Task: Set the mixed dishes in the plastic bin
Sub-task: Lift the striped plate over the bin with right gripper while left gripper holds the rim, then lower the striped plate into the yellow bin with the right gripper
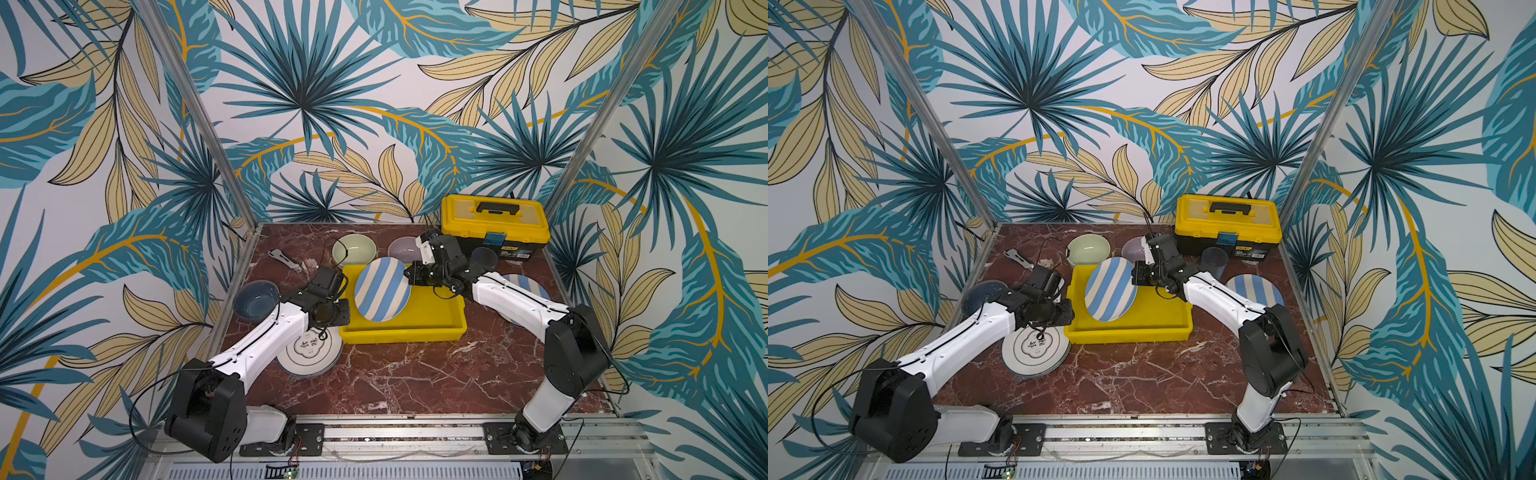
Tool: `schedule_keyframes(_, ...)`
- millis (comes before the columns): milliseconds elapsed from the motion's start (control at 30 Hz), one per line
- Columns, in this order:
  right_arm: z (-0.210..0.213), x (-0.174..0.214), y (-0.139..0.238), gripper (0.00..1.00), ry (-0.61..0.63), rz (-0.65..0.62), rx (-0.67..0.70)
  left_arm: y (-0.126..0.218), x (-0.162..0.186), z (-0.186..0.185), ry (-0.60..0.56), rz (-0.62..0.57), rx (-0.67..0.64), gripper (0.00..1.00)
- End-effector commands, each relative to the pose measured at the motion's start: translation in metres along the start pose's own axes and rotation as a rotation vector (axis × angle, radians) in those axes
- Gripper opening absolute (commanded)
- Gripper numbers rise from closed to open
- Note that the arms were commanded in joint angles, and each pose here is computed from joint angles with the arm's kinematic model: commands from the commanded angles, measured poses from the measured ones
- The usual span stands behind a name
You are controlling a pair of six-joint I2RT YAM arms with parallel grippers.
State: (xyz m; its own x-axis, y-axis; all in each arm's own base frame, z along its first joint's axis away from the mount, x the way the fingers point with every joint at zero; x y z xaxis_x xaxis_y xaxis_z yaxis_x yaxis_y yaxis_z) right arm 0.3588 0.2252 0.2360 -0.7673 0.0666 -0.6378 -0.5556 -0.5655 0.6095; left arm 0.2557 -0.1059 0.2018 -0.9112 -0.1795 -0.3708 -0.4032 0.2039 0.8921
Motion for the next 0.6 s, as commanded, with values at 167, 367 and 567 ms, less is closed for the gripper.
schedule_keyframes(167,0.01,0.013,-0.008,0.0,0.021,-0.009,-0.059,-0.007,0.0,-0.001,-0.015,0.013,0.037,0.33)
schedule_keyframes(367,0.008,0.025,-0.003,0.0,0.012,0.008,-0.069,-0.009,0.0,-0.003,-0.015,0.027,0.052,0.28)
schedule_keyframes(567,-0.001,0.038,-0.018,0.0,-0.02,0.039,-0.059,-0.01,0.0,-0.004,-0.032,0.035,0.071,0.27)
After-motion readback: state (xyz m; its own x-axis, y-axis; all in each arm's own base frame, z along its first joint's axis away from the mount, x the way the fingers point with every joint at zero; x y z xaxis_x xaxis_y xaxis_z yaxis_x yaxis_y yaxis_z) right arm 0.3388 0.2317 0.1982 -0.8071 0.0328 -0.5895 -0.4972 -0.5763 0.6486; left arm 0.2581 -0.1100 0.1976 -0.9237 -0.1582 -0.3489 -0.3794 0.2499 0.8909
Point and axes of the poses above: each gripper's point midway between its finger pads, its own y axis back along the fingers, its own z axis along the line the jaws close on, x = y × z, the point moved 10 cm from there along y, back along the fingers, and after that the axes turned 3 degrees about y, right-handed, at the moved point
